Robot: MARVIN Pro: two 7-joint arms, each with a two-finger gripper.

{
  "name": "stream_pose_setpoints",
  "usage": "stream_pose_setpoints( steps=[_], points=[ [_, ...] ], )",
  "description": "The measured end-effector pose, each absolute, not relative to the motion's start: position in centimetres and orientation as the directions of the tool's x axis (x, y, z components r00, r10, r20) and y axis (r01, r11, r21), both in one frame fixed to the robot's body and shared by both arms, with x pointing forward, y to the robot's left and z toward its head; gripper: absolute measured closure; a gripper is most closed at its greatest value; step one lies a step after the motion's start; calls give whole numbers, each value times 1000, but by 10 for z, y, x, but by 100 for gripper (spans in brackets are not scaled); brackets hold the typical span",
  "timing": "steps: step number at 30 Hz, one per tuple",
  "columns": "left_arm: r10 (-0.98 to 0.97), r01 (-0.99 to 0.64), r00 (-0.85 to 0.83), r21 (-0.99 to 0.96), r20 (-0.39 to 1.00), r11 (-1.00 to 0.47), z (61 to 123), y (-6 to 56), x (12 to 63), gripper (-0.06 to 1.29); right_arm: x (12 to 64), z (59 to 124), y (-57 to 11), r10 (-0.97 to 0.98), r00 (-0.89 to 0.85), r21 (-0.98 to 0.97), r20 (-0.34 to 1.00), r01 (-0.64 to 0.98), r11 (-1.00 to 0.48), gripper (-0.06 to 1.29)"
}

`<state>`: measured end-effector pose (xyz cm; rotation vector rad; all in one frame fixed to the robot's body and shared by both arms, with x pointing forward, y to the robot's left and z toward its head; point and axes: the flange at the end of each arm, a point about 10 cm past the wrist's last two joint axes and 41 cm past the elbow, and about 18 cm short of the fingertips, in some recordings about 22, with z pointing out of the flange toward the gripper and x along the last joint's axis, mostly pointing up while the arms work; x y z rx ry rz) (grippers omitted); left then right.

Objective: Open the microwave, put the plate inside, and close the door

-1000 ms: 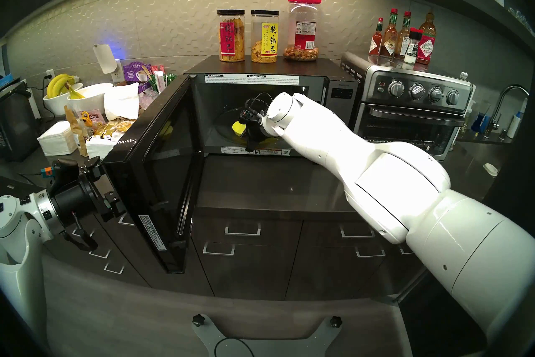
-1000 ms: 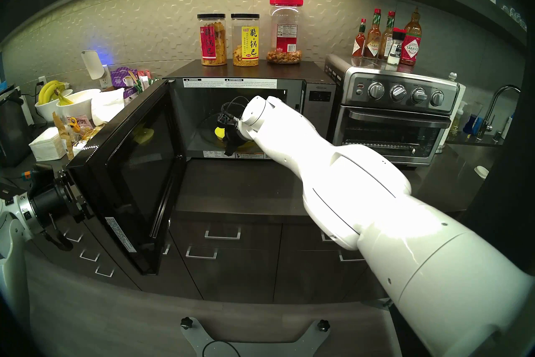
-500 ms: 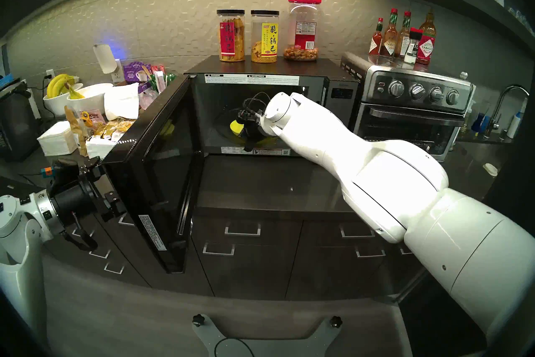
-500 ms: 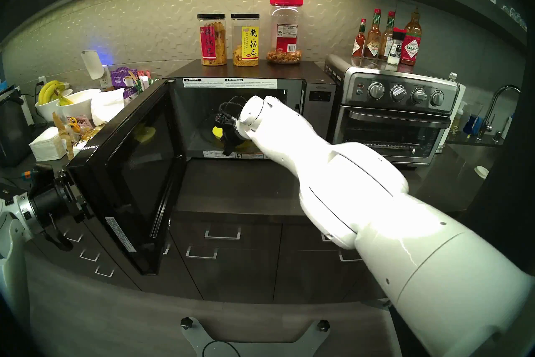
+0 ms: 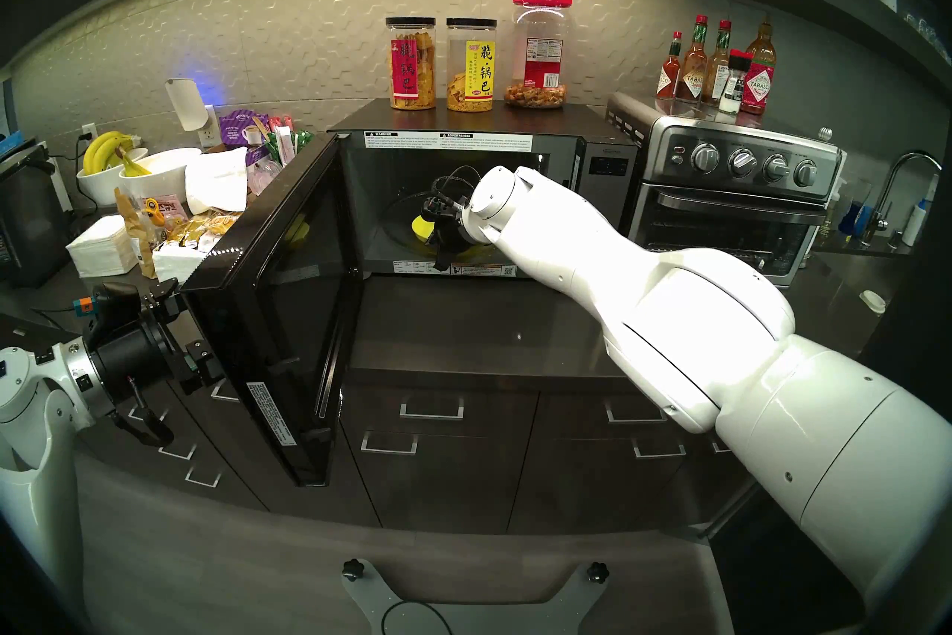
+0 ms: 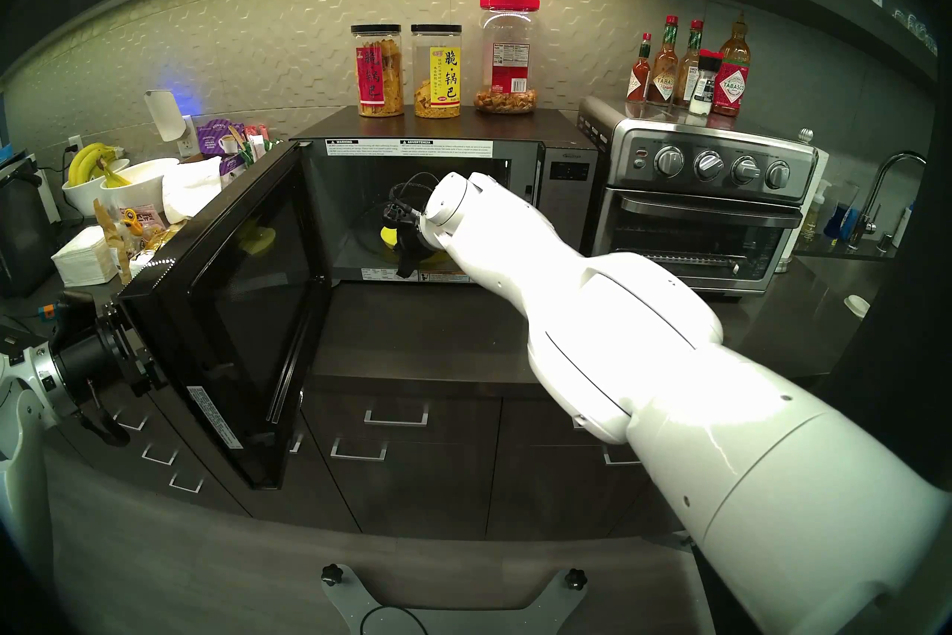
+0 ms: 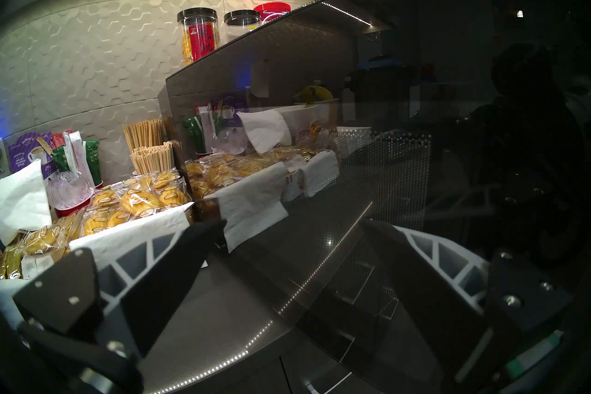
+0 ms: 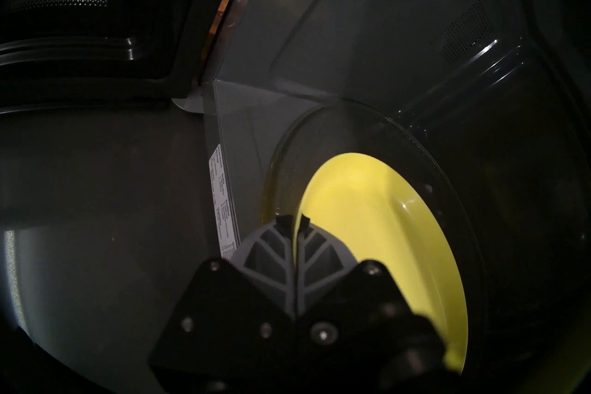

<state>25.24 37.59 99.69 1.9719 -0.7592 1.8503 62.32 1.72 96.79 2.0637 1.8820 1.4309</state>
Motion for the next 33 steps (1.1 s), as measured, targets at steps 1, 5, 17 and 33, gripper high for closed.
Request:
stream_pose_setpoints(
  steps=[1,5,17,33],
  points=[
    [-154,-584,14,-117,988,-803,997,376,252,0,623,968,17,790,-133,548,599,787,-283,125],
    [-154,-585,14,-117,988,-803,997,376,252,0,624,967,17,789,-125,543,602,788,-290,125],
    [-154,-585,14,-117,988,-803,997,376,252,0,624,966,17,785,-113,534,610,790,-301,118],
    [-154,-585,14,-117,988,-803,997,376,252,0,624,968,18,782,-114,535,613,788,-304,105]
  ],
)
